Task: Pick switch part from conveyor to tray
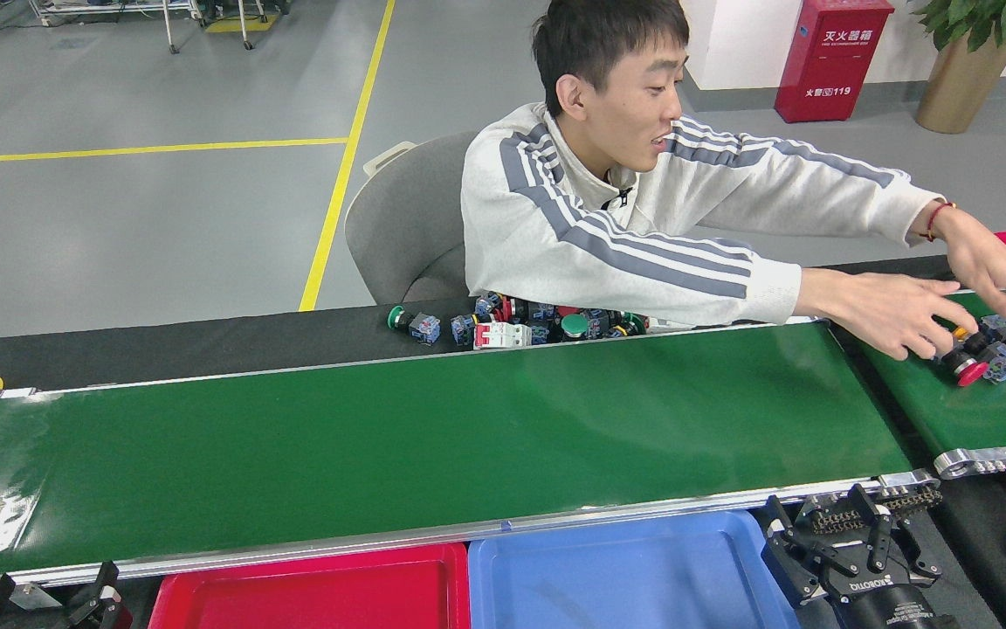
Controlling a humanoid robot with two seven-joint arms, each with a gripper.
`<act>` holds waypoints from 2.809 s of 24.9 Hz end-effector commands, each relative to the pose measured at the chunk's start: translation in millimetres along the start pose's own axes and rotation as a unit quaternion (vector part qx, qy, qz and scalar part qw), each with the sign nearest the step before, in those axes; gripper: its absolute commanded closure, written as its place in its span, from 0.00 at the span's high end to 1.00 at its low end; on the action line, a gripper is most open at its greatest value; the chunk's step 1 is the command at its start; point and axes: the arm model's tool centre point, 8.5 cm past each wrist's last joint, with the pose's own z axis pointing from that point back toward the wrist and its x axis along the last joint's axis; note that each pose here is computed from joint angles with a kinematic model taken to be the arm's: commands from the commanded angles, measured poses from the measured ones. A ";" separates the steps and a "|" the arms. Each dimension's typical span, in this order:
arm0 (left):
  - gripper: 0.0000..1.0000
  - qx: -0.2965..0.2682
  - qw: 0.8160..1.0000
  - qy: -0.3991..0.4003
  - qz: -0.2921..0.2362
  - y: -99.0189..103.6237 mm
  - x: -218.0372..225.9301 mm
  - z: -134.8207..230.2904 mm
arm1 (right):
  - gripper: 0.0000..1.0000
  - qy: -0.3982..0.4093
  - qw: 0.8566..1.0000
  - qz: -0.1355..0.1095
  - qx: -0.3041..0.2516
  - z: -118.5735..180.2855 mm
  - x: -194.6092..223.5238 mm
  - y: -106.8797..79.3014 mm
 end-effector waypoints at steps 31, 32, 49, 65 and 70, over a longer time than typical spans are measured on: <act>1.00 0.009 1.000 -0.004 -0.002 4.2 0.5 -4.4 | 0.99 0.012 1.000 0.011 0.011 -37.4 -12.8 -17.1; 1.00 0.008 1.000 -0.004 -0.002 4.1 1.1 -4.4 | 0.99 0.012 1.000 0.011 0.008 -40.4 -13.6 -19.3; 1.00 0.008 1.000 -0.004 0.000 2.9 0.5 -8.7 | 0.99 -0.001 0.997 0.013 0.079 -106.7 7.6 -0.4; 1.00 0.010 1.000 -0.005 0.003 2.9 2.2 -12.7 | 0.99 -0.014 0.996 -0.005 0.089 -148.6 34.2 -2.6; 1.00 0.013 1.000 -0.004 0.003 4.9 2.0 -15.1 | 0.99 -0.008 0.996 -0.006 0.092 -157.6 31.8 -4.3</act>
